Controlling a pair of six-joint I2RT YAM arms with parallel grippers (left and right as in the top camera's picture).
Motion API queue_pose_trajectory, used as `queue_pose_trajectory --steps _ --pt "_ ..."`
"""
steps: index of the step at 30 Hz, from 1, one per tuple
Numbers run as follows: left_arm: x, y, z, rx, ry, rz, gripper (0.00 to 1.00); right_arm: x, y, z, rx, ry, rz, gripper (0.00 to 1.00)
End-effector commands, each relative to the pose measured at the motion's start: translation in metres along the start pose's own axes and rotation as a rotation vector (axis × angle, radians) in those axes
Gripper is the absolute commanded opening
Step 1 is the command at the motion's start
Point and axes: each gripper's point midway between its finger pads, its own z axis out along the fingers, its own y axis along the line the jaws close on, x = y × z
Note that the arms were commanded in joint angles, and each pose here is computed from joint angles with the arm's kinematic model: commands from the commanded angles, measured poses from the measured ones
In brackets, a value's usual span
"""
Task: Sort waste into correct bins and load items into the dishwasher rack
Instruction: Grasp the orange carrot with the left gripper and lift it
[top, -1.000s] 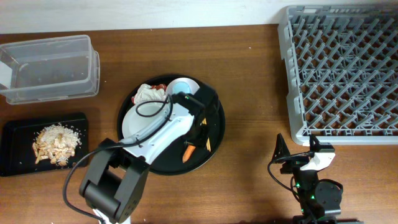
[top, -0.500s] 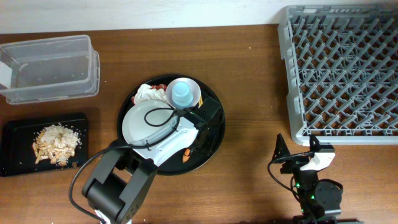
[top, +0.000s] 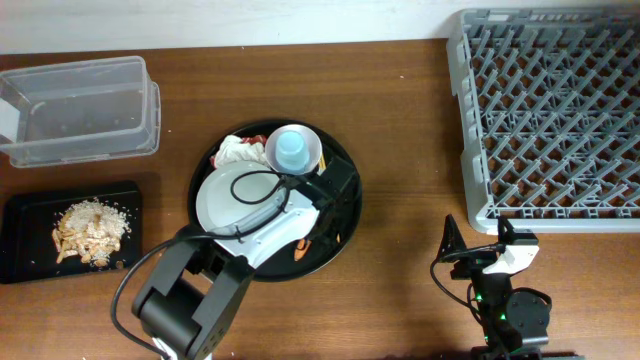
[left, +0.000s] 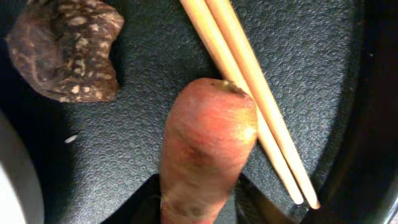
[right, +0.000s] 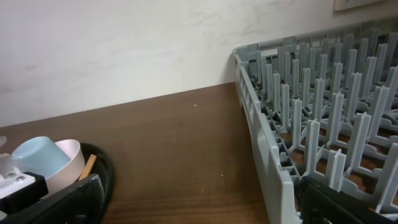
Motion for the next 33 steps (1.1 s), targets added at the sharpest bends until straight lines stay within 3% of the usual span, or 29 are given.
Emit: queue_pose_trajectory --steps 1,9,15,20,23,26,30,33 --pt "0.006 0.01 0.005 -0.043 0.007 0.004 0.27 0.003 -0.001 0.0 0.004 0.002 -0.01 0.98" --pt "0.003 0.01 -0.009 -0.046 0.013 0.005 0.24 0.003 -0.001 0.0 0.004 0.002 -0.01 0.98" --pt "-0.025 0.021 -0.059 -0.053 -0.064 -0.029 0.24 0.003 -0.001 0.0 0.004 0.002 -0.01 0.98" --pt "-0.049 0.062 -0.104 -0.064 -0.156 -0.141 0.24 0.003 -0.001 0.0 0.004 0.002 -0.01 0.98" --pt "-0.054 0.113 -0.124 -0.084 -0.203 -0.285 0.24 0.003 -0.001 0.0 0.004 0.002 -0.01 0.98" --pt "-0.047 0.179 -0.129 -0.12 -0.217 -0.523 0.24 0.003 -0.001 0.0 0.004 0.002 -0.01 0.98" --pt "-0.021 0.264 -0.126 -0.174 -0.216 -0.888 0.24 0.003 -0.001 0.0 0.004 0.002 -0.01 0.98" --pt "-0.003 0.31 -0.126 -0.207 -0.233 -1.045 0.24 0.003 -0.001 0.0 0.004 0.002 -0.01 0.98"
